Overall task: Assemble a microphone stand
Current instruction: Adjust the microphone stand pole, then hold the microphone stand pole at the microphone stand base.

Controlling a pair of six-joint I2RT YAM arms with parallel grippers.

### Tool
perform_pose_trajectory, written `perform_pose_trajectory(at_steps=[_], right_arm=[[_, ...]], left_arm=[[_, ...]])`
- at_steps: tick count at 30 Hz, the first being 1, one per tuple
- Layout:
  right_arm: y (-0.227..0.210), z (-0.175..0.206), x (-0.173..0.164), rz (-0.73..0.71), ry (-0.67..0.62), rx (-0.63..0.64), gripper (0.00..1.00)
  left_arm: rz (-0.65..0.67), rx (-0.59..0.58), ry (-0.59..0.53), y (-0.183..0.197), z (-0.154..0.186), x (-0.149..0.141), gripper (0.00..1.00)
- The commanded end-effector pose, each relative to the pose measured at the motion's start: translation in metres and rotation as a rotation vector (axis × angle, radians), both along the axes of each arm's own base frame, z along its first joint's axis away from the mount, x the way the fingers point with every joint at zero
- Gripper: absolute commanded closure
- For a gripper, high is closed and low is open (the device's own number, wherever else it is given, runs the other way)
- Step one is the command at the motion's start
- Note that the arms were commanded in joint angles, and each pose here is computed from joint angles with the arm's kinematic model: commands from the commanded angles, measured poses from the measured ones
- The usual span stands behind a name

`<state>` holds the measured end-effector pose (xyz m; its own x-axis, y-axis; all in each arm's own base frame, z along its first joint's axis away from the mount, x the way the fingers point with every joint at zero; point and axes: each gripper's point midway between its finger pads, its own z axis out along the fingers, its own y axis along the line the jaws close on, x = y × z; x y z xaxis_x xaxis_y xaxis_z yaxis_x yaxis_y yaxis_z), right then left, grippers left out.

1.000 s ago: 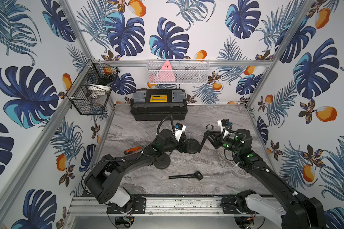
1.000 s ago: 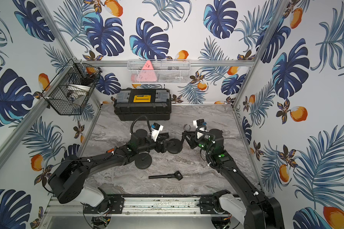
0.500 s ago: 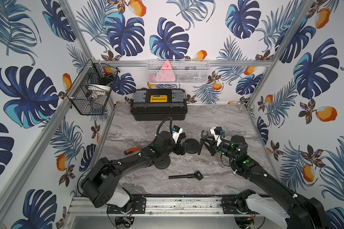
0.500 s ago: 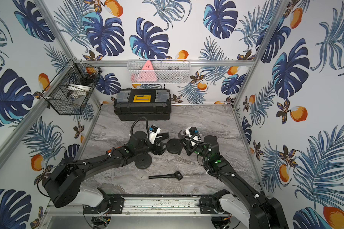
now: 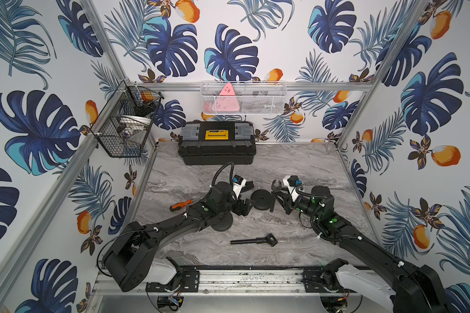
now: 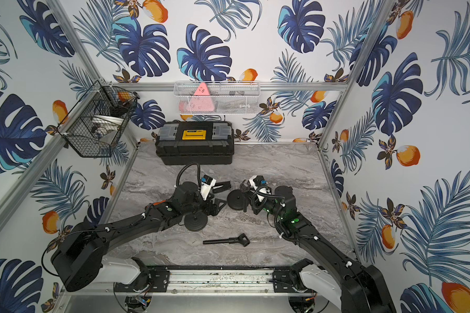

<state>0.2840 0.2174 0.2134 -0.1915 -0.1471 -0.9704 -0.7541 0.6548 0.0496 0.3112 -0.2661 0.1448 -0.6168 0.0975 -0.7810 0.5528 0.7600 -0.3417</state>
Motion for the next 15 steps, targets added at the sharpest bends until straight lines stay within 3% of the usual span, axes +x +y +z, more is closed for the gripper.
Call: perform_pose_trajectory(at_steps=[1, 15], right_arm=[[0.007, 0.009, -0.002, 0.028, -0.053, 0.005, 0.95], [0.007, 0.001, 0.000, 0.006, -0.095, -0.030, 0.96]], left_arm=[[0.017, 0.013, -0.029, 0.004, 0.004, 0.004, 0.16], [0.038, -0.036, -0.074, 0.017, 0.000, -0.009, 0.16]])
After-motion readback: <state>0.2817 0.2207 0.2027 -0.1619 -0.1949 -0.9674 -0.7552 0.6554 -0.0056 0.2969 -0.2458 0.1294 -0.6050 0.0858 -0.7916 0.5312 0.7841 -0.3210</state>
